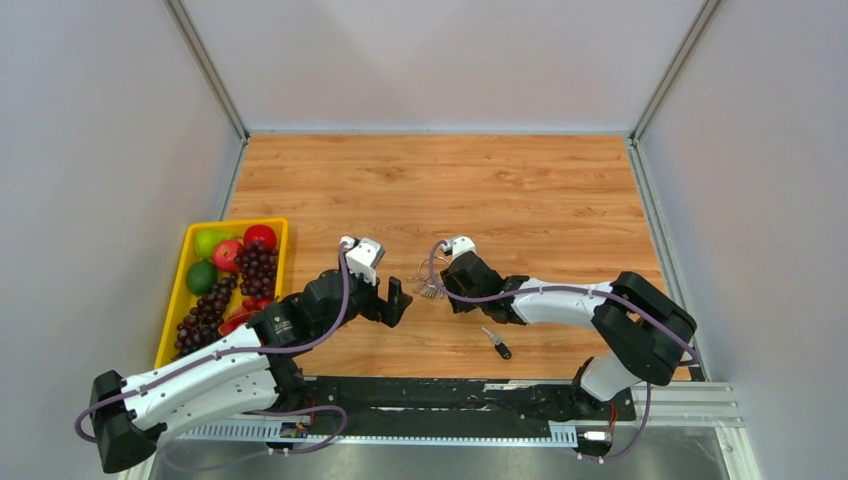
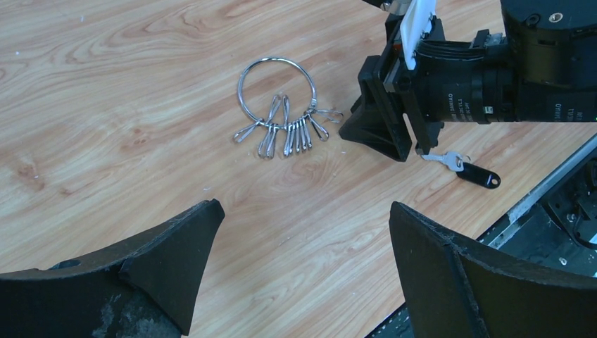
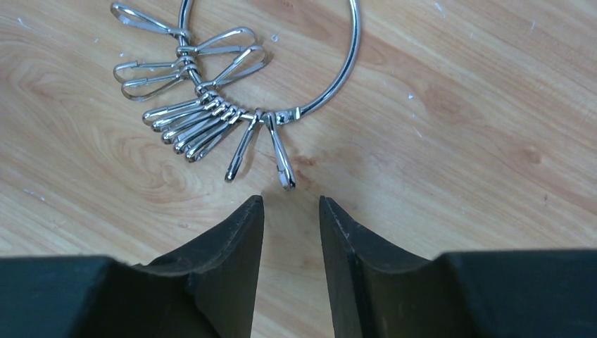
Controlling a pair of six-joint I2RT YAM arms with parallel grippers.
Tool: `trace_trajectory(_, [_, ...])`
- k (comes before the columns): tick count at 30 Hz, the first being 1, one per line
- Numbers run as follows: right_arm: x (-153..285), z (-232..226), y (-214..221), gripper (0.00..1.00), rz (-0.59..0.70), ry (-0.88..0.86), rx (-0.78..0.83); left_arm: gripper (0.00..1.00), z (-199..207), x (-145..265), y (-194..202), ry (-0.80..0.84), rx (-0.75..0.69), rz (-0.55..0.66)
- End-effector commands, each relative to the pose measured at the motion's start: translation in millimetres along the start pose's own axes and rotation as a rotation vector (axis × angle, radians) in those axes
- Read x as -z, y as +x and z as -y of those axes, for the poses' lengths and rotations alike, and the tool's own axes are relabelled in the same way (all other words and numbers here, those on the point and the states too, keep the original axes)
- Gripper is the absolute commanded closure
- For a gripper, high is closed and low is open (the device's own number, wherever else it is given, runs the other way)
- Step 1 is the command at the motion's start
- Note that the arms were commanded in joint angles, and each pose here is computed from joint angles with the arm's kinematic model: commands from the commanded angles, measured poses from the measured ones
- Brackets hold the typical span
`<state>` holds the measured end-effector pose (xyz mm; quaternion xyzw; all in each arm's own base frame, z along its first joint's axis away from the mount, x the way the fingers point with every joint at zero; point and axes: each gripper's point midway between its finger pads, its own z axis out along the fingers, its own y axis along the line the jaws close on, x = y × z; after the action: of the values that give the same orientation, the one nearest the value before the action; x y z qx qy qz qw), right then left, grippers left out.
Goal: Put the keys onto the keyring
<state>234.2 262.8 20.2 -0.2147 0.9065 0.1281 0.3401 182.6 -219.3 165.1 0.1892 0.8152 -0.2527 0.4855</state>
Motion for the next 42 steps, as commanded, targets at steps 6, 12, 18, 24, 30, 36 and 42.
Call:
trace_trajectory(6, [-14,-7,-16,0.61,0.054,-0.010,0.006,0.00,6,-2,-7,0.030,-0.010,0.029])
trace_trajectory(12, [-16,-10,-16,0.71,0.049,-0.025,0.013,0.00,6,-3,-5,0.028,-0.013,0.022])
trace_trajectory(18, [-10,-10,-14,0.71,0.047,-0.037,0.013,0.00,6,-4,-5,0.027,-0.014,0.017])
trace_trajectory(24, [-5,-12,-8,0.72,0.033,-0.059,-0.001,0.00,7,-5,-4,0.027,-0.015,0.011])
trace_trajectory(30, [-5,-11,-3,0.76,0.020,-0.059,-0.006,0.00,7,-5,-5,0.028,-0.013,0.011])
trace_trajectory(36, [-5,-7,-4,0.81,0.030,-0.037,-0.011,0.00,8,-4,-5,0.029,-0.010,0.010])
trace_trajectory(42, [-4,-6,-9,0.97,0.044,-0.028,-0.007,0.00,8,-4,-5,0.029,-0.010,0.010])
